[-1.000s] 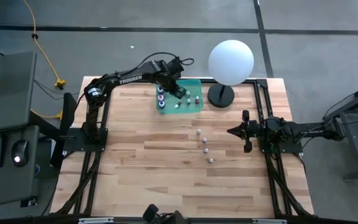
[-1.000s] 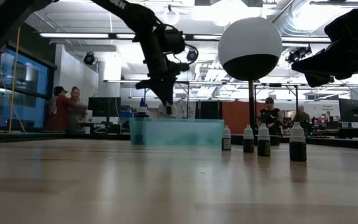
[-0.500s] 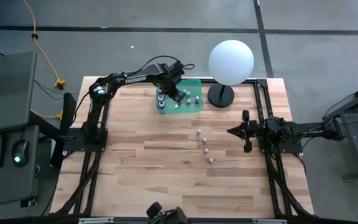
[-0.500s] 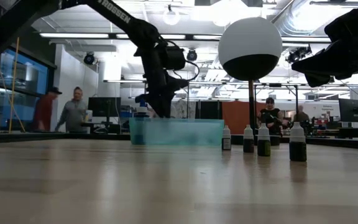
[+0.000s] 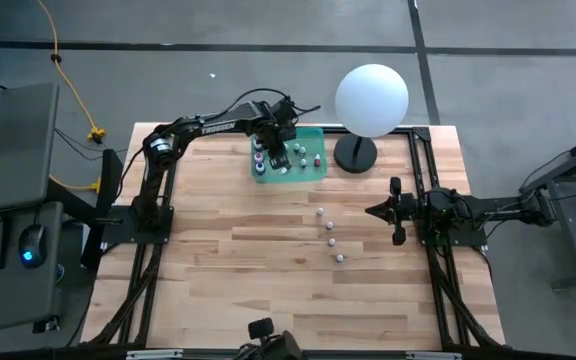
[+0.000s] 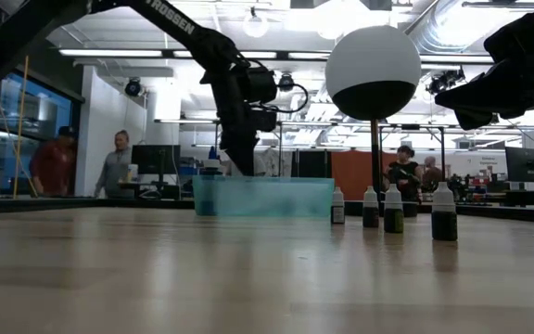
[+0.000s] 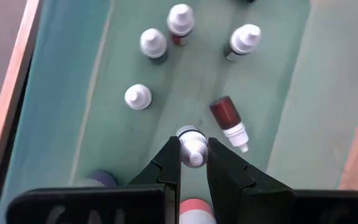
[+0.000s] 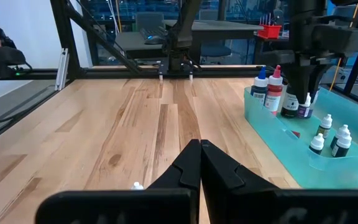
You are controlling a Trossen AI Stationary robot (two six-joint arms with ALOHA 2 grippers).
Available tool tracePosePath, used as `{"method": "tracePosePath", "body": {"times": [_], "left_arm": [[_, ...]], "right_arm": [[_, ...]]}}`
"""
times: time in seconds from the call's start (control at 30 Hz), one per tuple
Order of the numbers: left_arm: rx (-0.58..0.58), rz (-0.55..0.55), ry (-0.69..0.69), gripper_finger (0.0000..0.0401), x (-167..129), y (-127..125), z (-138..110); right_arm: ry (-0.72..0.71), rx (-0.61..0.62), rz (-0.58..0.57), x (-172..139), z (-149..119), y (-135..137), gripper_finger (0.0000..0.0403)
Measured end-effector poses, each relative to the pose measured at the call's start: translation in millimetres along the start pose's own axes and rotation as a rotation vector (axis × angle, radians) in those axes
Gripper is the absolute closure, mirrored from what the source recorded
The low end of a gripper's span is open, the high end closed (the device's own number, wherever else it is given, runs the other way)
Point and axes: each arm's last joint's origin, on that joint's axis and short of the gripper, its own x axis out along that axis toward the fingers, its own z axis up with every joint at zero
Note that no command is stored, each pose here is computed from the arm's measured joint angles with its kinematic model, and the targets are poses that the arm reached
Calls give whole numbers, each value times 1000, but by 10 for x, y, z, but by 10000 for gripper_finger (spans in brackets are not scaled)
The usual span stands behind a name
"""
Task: Pick & Place food coloring
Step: Put the purple food coloring bottle into the green bin
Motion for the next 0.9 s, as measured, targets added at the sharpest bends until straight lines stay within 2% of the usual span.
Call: {"method": "tracePosePath", "body": {"times": [0.23, 0.5, 0.9], "left_arm": [[204, -29, -6, 359, 46, -5, 7], [194, -63, 57, 359, 287, 128, -75], [219, -69, 15, 357, 294, 227, -69]], "right_arm": [[0, 0, 0, 0, 0, 0, 402], [0, 0, 0, 0, 0, 0, 402], [0, 0, 0, 0, 1, 0, 402]]}}
